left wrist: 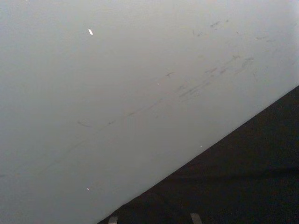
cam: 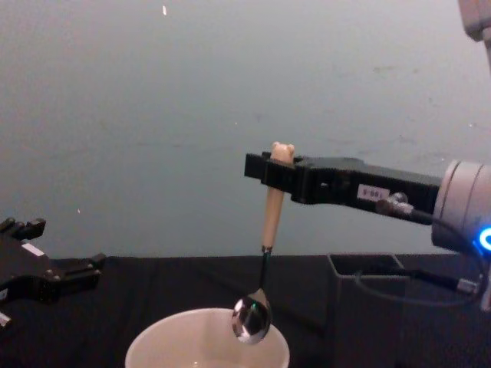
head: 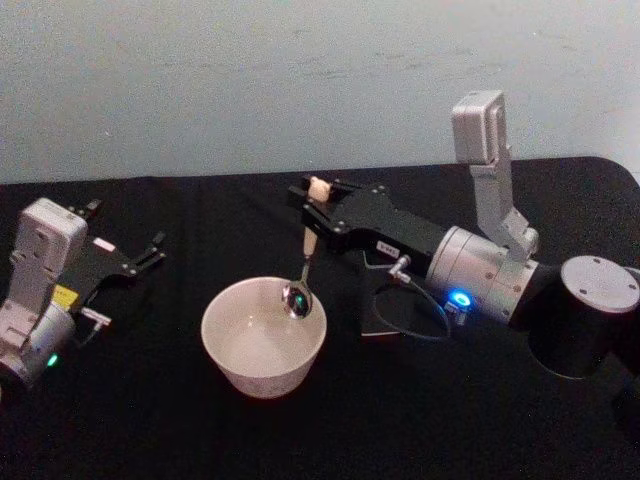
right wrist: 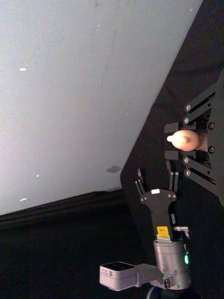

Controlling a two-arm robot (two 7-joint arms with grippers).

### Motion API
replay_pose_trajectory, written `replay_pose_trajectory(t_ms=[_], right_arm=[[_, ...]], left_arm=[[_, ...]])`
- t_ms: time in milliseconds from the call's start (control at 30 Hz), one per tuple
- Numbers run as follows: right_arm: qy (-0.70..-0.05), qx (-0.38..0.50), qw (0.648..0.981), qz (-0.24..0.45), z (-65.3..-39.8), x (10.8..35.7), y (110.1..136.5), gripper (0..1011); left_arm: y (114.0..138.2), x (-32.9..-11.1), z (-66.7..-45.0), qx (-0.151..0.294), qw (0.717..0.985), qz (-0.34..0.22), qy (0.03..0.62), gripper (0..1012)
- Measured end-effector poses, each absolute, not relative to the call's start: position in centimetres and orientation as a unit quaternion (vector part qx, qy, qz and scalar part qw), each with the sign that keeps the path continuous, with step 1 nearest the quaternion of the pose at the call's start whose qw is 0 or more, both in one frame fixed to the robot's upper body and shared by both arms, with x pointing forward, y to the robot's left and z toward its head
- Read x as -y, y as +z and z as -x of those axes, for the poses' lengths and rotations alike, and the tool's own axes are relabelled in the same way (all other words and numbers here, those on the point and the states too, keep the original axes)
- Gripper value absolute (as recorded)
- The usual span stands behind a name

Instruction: Pick up the stirring spoon with one hand, stir inside the cup, then place it back in its original position.

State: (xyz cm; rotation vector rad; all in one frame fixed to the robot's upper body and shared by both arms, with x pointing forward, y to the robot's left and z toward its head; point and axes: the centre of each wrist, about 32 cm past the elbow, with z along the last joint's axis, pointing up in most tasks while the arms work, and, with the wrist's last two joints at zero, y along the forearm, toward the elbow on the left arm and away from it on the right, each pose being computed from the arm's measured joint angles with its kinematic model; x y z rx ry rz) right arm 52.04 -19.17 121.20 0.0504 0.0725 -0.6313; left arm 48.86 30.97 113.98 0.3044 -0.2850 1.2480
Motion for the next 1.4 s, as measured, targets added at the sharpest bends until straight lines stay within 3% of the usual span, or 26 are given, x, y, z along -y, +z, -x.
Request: replay_pose_trajectory(t_ms=[1400], right_arm=[[-0.304,-0.037,0.952,-0.013,-51.95,18.35,120.24,215]], left_arm=[[113.98,-30.97,-48.86,0.132,0.791,-0.142,0.58,1001]])
